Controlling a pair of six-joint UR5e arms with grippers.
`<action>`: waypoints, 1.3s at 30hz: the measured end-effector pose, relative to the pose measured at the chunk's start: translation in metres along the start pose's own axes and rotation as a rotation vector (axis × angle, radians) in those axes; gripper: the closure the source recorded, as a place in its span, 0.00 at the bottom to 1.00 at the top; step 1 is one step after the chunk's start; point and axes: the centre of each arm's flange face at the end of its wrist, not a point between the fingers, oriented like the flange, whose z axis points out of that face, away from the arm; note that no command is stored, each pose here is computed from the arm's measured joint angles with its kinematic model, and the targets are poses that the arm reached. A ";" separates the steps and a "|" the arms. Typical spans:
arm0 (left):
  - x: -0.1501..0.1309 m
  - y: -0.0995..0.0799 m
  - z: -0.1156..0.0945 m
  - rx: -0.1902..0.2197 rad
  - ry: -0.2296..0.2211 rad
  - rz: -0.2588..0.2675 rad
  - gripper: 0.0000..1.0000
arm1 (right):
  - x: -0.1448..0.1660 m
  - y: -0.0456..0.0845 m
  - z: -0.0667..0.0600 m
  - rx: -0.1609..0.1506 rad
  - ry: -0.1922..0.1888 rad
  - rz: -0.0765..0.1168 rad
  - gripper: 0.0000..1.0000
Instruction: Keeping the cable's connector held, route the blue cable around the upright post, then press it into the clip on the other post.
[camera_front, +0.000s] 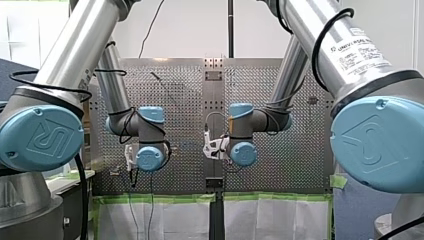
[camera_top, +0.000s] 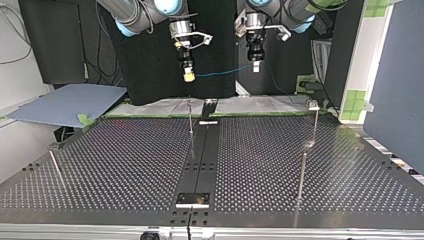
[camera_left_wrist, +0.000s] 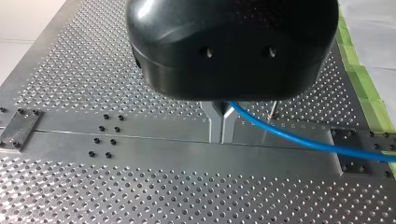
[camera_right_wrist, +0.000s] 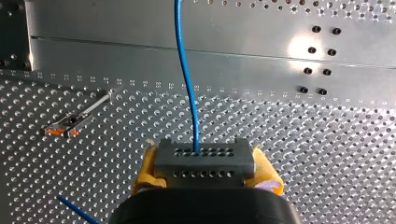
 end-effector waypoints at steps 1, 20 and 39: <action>0.000 0.000 0.000 0.000 0.000 0.000 1.00 | 0.000 0.000 0.000 0.000 0.000 0.000 1.00; 0.000 0.000 -0.001 0.000 0.000 0.000 1.00 | -0.058 -0.006 -0.020 0.022 -0.161 -0.052 1.00; 0.010 0.018 0.006 -0.042 0.061 0.113 1.00 | -0.072 -0.007 -0.024 0.025 -0.188 -0.060 1.00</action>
